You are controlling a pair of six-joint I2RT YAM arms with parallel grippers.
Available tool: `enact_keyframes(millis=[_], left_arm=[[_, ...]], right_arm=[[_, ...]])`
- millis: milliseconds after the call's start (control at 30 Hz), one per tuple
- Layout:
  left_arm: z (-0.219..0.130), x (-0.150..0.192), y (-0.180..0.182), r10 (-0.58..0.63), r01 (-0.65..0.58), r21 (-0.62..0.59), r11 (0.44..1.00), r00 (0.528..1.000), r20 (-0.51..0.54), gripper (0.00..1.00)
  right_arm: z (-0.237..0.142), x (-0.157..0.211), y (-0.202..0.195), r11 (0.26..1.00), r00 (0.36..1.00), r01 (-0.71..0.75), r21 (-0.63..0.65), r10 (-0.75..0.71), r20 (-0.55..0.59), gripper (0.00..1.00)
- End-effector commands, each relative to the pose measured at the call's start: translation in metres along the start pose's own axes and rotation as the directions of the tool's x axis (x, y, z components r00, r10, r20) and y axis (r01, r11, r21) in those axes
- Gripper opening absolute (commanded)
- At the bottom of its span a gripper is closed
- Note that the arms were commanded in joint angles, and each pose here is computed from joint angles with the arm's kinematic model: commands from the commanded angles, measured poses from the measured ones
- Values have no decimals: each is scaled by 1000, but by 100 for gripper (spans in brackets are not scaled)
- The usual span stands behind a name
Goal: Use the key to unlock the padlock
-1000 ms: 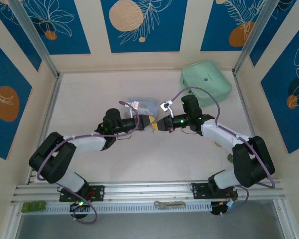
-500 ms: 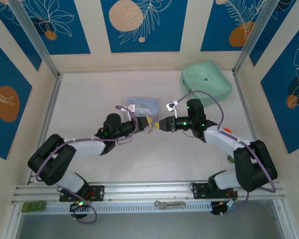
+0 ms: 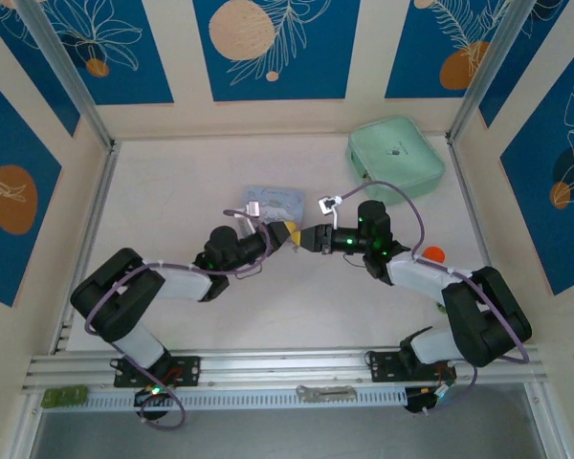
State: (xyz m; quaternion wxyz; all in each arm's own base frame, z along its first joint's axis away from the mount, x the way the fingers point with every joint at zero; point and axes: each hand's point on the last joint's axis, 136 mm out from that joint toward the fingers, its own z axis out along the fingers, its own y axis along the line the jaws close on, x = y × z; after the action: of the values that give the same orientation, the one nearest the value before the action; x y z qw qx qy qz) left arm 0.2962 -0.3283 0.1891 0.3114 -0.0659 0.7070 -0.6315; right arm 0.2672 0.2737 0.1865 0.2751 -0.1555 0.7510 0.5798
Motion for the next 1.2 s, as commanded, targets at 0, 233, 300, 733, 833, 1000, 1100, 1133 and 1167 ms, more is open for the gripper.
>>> enact_keyframes(millis=[0, 233, 300, 733, 833, 1000, 1100, 1133, 1167], left_arm=[[-2, -6, -19, 3, -6, 60, 998, 999, 37, 0], [-3, -11, -21, -12, 8, 70, 998, 998, 63, 0], [-3, -11, -22, -18, 12, 74, 997, 997, 70, 0], [0, -9, -28, -60, 49, 115, 992, 994, 90, 0], [-1, -9, -27, -74, 62, 121, 991, 992, 101, 0], [-1, -7, -26, -92, 78, 130, 988, 991, 102, 0], [-2, -6, -25, -98, 84, 132, 988, 989, 107, 0], [-3, -6, -25, -98, 83, 137, 987, 989, 109, 0], [-4, -7, -26, -96, 80, 139, 987, 989, 113, 0]], right_arm=[[-4, -1, -3, 1000, 1000, 1, 3, -1, 22, 40], [-4, 0, -2, 1000, 1000, -2, -3, 2, 17, 36], [-3, -1, -2, 1000, 1000, -3, -6, 4, 17, 33], [3, -7, -5, 999, 999, -17, -27, 18, 35, 30], [2, -8, -6, 999, 999, -17, -31, 18, 43, 22], [0, -10, -6, 999, 998, -17, -35, 19, 55, 5], [-2, -12, -7, 999, 998, -11, -35, 13, 61, 0], [-3, -12, -8, 999, 998, -9, -34, 11, 62, 0], [-5, -11, -9, 999, 998, -8, -32, 10, 60, 0]])
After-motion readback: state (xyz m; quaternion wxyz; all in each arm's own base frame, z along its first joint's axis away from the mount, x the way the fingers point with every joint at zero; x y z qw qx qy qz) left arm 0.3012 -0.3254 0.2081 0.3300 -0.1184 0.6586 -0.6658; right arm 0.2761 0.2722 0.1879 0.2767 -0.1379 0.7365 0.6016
